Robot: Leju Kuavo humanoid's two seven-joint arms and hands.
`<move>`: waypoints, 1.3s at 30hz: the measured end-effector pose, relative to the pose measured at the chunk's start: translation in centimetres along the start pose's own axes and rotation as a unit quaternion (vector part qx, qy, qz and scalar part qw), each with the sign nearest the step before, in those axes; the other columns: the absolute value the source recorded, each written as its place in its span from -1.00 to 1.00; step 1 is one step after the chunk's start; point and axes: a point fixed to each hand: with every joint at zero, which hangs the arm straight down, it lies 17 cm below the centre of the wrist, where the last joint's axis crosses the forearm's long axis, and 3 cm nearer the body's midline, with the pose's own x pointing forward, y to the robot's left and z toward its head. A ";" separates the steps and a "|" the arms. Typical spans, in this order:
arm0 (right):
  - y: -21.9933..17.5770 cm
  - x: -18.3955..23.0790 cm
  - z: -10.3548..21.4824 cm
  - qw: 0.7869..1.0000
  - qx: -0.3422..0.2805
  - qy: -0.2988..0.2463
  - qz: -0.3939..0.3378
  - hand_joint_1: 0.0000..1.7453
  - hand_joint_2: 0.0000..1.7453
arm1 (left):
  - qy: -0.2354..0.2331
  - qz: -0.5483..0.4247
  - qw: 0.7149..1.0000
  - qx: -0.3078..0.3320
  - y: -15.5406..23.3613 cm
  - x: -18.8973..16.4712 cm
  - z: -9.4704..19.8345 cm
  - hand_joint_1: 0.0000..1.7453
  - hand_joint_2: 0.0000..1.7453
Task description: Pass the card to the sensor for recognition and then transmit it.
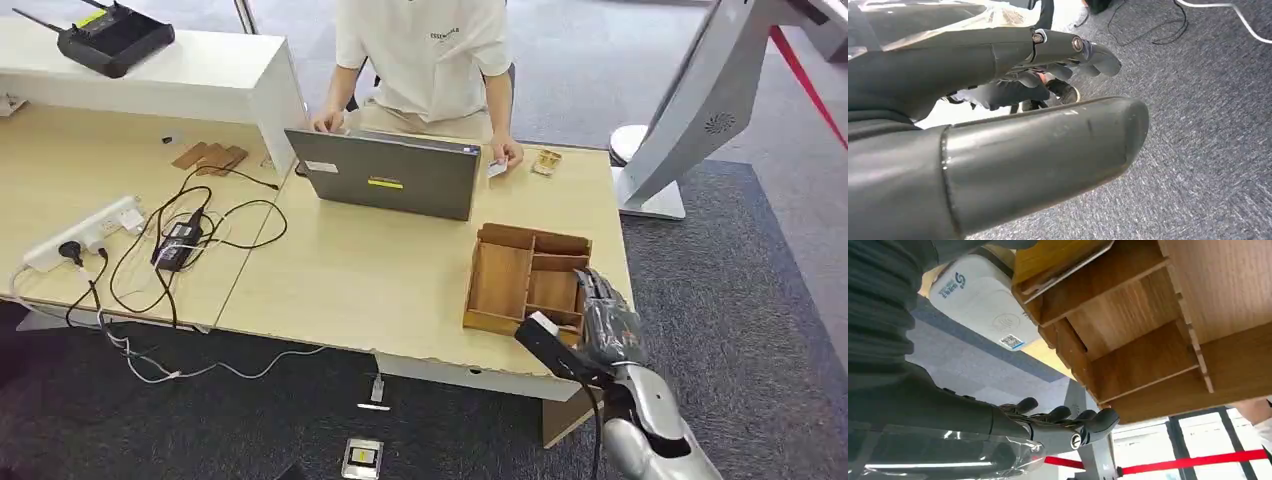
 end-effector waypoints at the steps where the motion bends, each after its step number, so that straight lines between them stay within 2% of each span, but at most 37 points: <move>1: 0.2 -0.1 0.0 1.000 0.002 0.001 0.000 -1.00 1.00 | 0.000 0.000 1.000 0.000 0.0 0.0 0.0 -1.00 -1.00; 10: 0.6 -0.4 0.0 1.000 0.001 0.006 0.007 -1.00 1.00 | -0.003 -0.003 1.000 0.001 0.0 0.1 0.0 -1.00 -1.00; 20: 0.6 0.9 -0.4 1.000 -0.004 -0.015 0.022 -1.00 1.00 | -0.013 -0.011 1.000 0.002 0.5 0.9 -0.2 -1.00 -1.00; 39: 2.5 1.9 -0.4 0.999 0.016 -0.023 0.024 -1.00 1.00 | -0.018 -0.014 1.000 0.001 0.6 1.3 -0.2 -1.00 -1.00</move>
